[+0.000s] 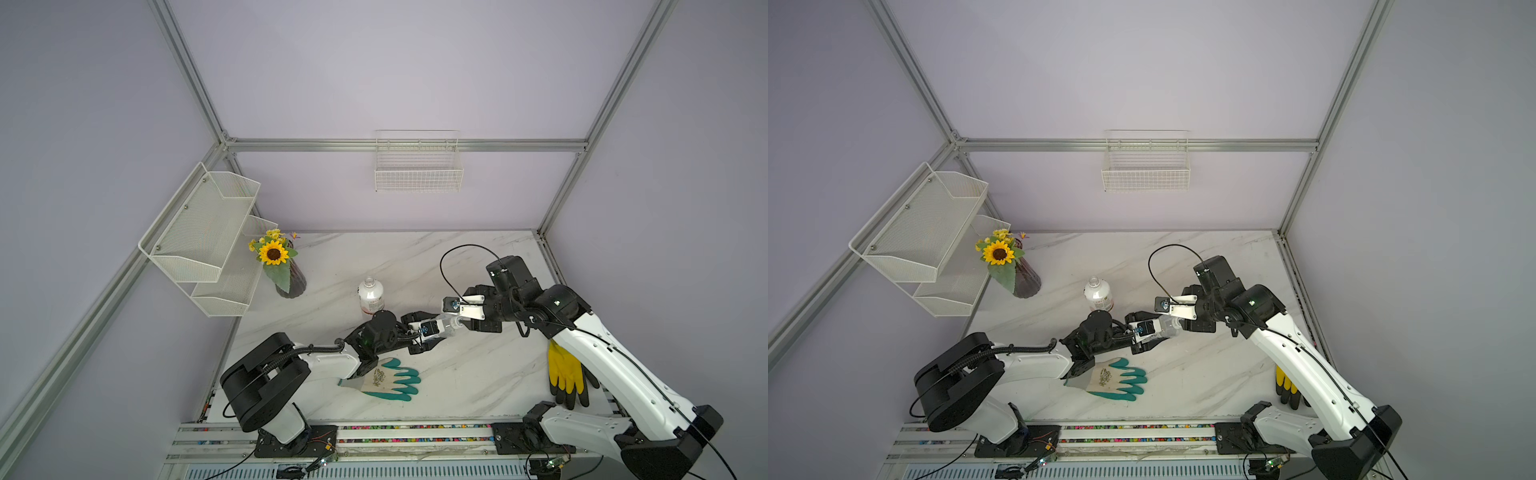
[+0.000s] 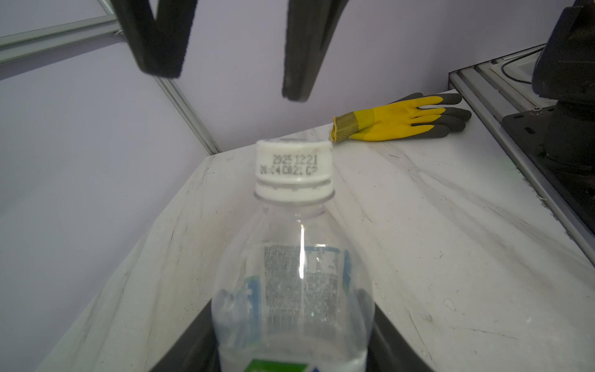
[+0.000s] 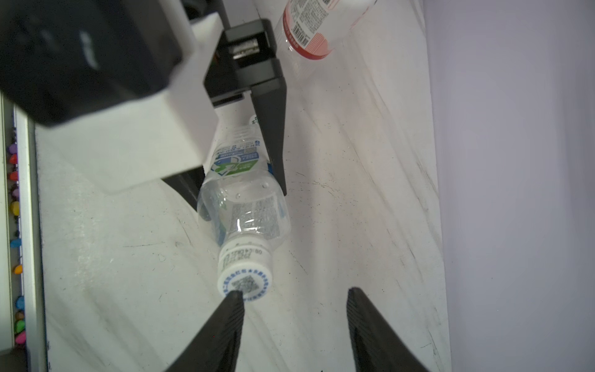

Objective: Screw on the bottle caps
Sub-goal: Screw the bottle cap onto the plastic bottle.

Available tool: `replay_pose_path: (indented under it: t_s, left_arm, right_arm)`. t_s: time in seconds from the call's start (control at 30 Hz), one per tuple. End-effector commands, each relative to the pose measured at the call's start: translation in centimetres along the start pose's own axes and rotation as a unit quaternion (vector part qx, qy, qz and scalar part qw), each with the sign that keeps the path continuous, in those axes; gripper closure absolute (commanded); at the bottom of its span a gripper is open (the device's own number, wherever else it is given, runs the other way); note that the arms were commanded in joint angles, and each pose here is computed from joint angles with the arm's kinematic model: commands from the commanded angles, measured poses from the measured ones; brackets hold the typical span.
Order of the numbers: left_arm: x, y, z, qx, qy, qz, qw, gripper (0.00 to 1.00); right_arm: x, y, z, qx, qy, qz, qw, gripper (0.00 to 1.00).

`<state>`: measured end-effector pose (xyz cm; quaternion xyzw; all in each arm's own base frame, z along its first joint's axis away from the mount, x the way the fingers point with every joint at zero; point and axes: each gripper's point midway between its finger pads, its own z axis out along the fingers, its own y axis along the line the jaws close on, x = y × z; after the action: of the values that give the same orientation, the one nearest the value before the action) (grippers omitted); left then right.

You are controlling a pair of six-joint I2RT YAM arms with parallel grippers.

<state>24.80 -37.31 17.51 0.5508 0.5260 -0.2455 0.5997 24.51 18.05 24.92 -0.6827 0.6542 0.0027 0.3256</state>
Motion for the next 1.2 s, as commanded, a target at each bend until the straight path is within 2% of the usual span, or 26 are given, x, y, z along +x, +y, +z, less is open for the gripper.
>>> replay_pose_path:
  t_s: [0.0, 0.53, 0.8, 0.87, 1.0, 1.07, 1.17]
  left_arm:
    - [-1.8, 0.7, -0.3, -0.005, -0.029, 0.01, 1.0, 0.42]
    - [-1.8, 0.8, -0.2, -0.001, -0.037, -0.002, 0.999, 0.42]
    - [-2.2, 0.6, -0.3, 0.005, -0.046, -0.006, 0.999, 0.42]
    - [-2.2, 0.5, -0.3, 0.006, -0.047, -0.007, 0.999, 0.42]
    - [-2.2, 0.5, -0.3, 0.006, -0.048, -0.008, 0.999, 0.42]
    - [-2.1, 0.6, -0.3, 0.003, -0.046, -0.006, 0.999, 0.42]
    - [-2.3, 1.1, -0.4, -0.011, -0.048, -0.002, 0.999, 0.42]
  right_arm:
    - [0.1, 1.0, 0.1, -0.033, -0.005, -0.021, 0.999, 0.45]
    - [-0.2, 2.5, 1.7, -0.068, -0.03, -0.036, 0.997, 0.56]
    - [0.1, 2.9, 2.1, -0.073, -0.03, -0.038, 0.996, 0.56]
    - [0.0, 3.0, 2.1, -0.077, -0.031, -0.035, 0.996, 0.6]
    - [-0.4, 2.8, 2.2, -0.082, -0.035, -0.005, 0.996, 0.78]
    - [-1.1, 2.7, 2.0, -0.086, -0.049, 0.02, 0.995, 0.79]
    - [-2.5, 2.5, 1.2, -0.101, -0.083, 0.098, 0.987, 0.8]
